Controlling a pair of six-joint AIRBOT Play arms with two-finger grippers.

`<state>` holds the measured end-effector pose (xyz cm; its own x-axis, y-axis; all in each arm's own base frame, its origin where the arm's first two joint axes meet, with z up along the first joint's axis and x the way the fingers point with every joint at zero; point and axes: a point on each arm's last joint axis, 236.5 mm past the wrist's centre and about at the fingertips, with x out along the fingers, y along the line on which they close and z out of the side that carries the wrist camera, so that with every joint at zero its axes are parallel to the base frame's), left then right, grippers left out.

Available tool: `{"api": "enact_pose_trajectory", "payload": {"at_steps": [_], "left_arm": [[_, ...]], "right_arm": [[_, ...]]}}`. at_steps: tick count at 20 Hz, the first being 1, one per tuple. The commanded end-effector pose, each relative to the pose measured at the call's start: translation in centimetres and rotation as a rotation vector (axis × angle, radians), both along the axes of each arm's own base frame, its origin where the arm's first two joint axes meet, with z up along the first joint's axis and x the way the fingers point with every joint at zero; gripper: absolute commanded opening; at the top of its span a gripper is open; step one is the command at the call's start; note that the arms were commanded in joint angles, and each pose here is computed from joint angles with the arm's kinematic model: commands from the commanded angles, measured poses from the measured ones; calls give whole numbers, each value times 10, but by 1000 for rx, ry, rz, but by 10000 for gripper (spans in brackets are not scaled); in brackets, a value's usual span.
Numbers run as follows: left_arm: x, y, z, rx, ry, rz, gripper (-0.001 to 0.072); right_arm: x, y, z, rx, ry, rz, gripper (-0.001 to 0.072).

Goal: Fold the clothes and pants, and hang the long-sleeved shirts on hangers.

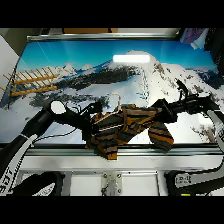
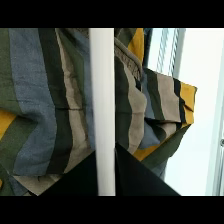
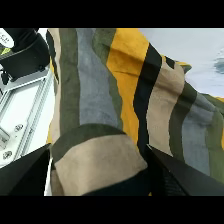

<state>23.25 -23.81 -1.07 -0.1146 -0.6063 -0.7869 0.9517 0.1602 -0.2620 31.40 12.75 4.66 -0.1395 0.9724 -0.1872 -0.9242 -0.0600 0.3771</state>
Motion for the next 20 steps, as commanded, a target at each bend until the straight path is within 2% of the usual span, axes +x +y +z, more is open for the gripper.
{"api": "enact_pose_trajectory", "payload": {"at_steps": [1, 17, 18, 19, 20], "left_arm": [[0, 0, 0, 0, 1, 0, 12], [0, 0, 0, 1, 1, 0, 12], [0, 0, 0, 1, 1, 0, 13], [0, 0, 0, 1, 1, 1, 13], [0, 0, 0, 1, 1, 0, 12]], "right_arm": [[1, 12, -7, -11, 5, 16, 637], [2, 16, -9, -19, 2, 18, 636], [2, 16, -9, -19, 2, 18, 606], [1, 16, -9, -19, 2, 19, 389], [1, 16, -9, -19, 3, 19, 108]]}}
